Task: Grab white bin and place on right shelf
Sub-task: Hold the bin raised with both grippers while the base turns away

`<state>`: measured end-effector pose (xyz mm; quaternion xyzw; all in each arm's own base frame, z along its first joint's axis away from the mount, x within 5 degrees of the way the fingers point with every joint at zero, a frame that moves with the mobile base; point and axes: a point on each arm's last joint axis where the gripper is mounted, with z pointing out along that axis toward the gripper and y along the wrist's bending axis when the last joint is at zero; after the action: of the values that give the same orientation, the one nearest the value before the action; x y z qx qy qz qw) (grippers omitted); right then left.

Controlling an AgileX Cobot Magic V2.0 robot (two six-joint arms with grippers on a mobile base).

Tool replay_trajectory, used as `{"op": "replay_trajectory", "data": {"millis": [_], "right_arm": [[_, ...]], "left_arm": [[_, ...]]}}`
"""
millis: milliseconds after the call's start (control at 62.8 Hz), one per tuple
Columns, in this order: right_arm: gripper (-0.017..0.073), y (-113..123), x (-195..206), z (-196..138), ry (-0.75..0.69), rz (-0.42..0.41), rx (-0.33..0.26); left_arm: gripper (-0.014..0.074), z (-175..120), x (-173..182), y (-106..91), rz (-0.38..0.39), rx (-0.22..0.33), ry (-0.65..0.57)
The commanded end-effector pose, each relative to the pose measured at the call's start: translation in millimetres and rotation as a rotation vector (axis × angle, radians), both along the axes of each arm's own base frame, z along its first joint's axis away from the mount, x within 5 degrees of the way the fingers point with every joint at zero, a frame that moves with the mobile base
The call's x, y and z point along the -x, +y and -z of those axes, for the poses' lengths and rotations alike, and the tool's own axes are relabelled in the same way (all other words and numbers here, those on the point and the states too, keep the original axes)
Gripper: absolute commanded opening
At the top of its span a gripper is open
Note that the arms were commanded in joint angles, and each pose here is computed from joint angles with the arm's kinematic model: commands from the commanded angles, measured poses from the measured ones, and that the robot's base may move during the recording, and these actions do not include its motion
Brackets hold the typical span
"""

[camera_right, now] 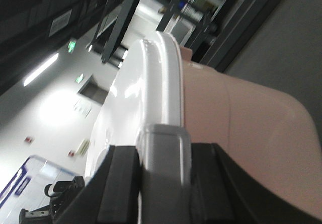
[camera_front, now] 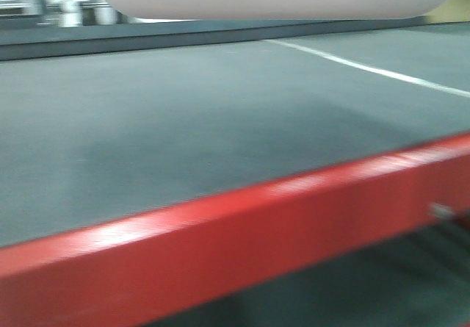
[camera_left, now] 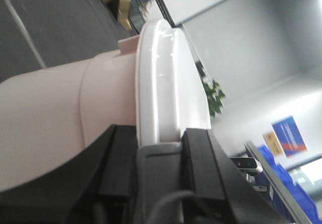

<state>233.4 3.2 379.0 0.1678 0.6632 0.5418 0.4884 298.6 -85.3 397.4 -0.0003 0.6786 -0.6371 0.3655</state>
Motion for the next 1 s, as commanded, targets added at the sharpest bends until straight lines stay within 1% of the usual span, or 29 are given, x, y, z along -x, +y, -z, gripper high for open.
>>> {"op": "replay_trajectory", "data": {"millis": [0,986], "right_arm": [[0.0069,14.6,16.0,-26.5,-0.132,-0.136,-0.070],[0.0069,14.4,15.9,-26.5,-0.132,-0.135,-0.070]], "left_arm": [[-0.0127,-37.6,40.0,-15.9,0.294,0.147,-0.141],[-0.0127,-37.6,40.0,-15.9,0.294,0.147,-0.141]]}}
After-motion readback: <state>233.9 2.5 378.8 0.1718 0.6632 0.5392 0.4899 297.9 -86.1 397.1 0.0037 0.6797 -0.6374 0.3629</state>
